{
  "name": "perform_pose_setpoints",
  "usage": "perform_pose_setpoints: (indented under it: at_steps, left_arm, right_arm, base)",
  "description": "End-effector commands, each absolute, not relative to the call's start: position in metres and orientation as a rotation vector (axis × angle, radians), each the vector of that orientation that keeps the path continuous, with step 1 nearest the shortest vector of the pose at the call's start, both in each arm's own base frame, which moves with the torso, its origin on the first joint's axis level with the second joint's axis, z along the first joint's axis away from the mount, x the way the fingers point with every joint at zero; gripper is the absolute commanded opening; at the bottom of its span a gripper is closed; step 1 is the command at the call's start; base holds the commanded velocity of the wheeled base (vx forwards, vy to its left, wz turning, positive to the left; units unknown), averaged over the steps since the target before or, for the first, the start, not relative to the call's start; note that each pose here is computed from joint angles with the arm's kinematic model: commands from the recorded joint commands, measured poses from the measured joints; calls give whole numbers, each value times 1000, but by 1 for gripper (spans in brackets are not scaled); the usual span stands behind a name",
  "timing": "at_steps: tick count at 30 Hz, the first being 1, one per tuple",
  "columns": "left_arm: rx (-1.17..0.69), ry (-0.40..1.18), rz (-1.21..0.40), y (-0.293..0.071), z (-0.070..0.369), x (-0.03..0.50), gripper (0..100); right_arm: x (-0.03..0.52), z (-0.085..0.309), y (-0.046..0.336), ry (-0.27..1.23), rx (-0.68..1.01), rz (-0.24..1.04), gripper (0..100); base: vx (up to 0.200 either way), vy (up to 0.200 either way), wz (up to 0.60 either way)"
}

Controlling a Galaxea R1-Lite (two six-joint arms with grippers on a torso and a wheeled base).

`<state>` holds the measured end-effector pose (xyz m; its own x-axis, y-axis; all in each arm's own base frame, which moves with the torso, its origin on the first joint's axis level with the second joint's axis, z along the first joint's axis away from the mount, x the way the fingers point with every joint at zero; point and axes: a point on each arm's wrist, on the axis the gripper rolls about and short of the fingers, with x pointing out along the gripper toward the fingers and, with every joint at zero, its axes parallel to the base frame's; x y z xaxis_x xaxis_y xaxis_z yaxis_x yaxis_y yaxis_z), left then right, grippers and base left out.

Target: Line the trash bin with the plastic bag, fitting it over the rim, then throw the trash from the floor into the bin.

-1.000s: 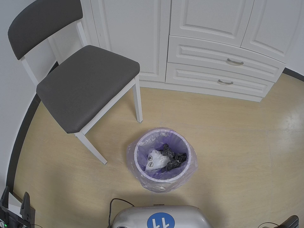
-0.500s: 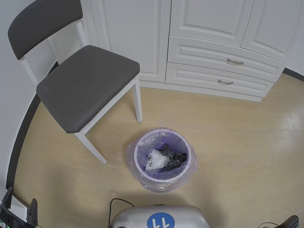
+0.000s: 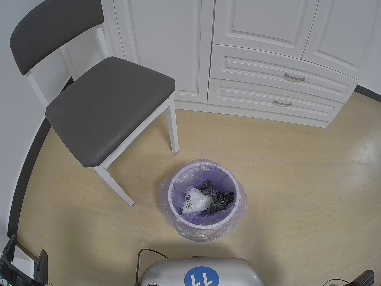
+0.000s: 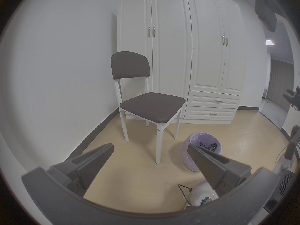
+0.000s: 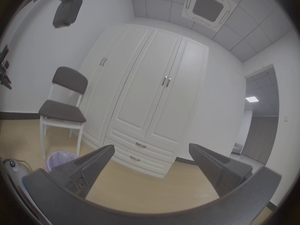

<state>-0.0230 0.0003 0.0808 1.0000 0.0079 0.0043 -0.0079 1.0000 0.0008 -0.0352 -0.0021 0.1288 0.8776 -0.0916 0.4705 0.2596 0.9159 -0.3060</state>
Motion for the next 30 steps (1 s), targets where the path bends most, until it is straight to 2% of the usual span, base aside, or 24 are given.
perform_pose_setpoints:
  at_steps: [1, 8, 13, 30]
  left_arm:
    - [0, 0, 9, 0, 76, -23, 100]
    - [0, 0, 9, 0, 76, -23, 100]
    - [0, 0, 9, 0, 76, -23, 100]
    - [12, 2, 8, 0, 76, -23, 100]
  right_arm:
    - [-32, 117, -1, -404, -396, -133, 100]
    - [-25, 99, -1, -221, -407, -70, 100]
    - [-23, 80, -1, -36, -409, -31, 100]
    - [-23, 79, 0, -31, -379, -11, 100]
  base:
    - [0, 0, 0]
    - [0, 0, 0]
    - [0, 0, 0]
    - [0, 0, 0]
